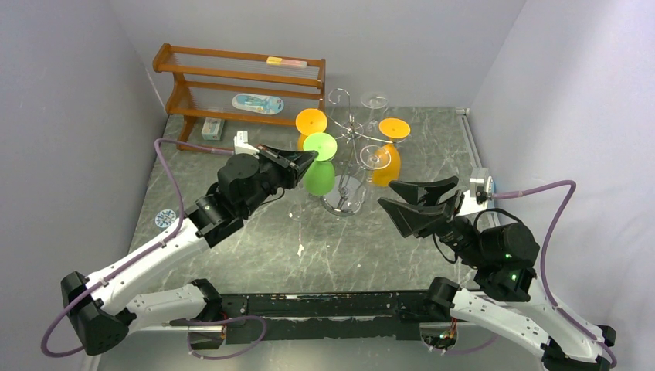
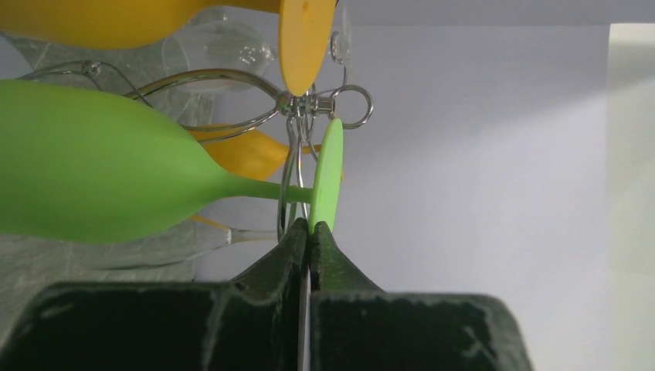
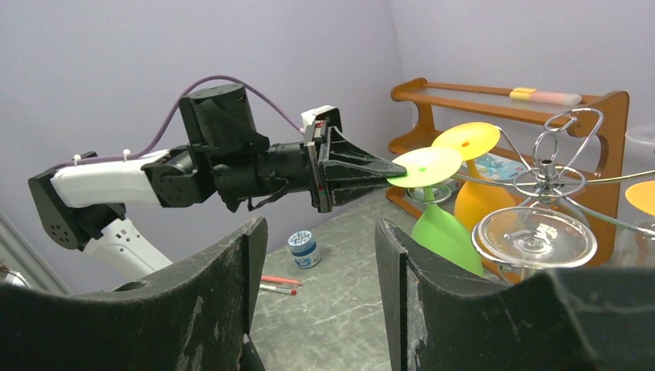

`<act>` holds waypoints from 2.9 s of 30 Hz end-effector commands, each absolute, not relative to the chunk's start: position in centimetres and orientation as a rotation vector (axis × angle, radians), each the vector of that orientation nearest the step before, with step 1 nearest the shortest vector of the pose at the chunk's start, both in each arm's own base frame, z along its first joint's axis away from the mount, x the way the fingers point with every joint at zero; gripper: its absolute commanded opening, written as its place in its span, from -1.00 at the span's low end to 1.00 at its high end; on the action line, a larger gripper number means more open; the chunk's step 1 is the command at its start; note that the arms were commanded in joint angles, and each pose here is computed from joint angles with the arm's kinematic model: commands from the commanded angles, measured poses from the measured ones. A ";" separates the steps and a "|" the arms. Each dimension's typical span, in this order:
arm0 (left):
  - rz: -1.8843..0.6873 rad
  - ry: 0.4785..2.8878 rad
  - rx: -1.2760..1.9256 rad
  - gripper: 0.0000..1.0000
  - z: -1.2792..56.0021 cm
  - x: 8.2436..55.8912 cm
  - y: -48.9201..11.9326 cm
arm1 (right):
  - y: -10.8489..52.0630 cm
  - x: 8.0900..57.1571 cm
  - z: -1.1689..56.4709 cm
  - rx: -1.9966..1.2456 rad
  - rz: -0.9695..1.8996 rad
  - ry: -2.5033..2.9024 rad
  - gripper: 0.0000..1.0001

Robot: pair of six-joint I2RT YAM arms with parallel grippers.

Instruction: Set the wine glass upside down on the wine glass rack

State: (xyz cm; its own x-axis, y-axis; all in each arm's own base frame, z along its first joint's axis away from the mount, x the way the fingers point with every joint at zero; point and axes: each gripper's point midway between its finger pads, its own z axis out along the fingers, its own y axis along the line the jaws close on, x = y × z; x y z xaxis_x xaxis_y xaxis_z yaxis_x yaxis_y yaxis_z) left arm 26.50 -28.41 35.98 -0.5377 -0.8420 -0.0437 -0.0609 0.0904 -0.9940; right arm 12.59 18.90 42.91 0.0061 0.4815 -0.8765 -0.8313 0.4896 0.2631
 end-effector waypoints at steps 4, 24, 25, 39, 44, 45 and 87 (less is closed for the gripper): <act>-1.565 1.777 -0.798 -0.90 36.1 25.3 -29.7 | 18.8 12.7 42.8 -0.357 1.068 1.165 0.14; -1.562 1.766 -0.795 -0.90 35.6 24.1 -28.2 | 19.1 13.1 42.4 -0.347 1.069 1.177 0.14; -1.563 1.768 -0.781 -0.90 35.6 24.1 -28.3 | 19.1 13.1 42.4 -0.348 1.069 1.179 0.14; -1.550 1.868 -0.576 -0.59 34.9 24.2 -31.5 | 18.8 13.0 42.6 -0.341 1.065 1.175 0.13; -1.523 1.855 -0.563 -0.10 35.2 24.0 -30.7 | 18.6 12.9 42.7 -0.340 1.061 1.171 0.13; -1.518 1.848 -0.553 0.02 35.3 23.9 -30.5 | 18.6 12.9 42.7 -0.340 1.061 1.172 0.14; -0.571 2.230 -0.172 0.30 21.1 30.7 -21.5 | 17.8 12.8 42.3 -0.316 1.057 1.229 0.14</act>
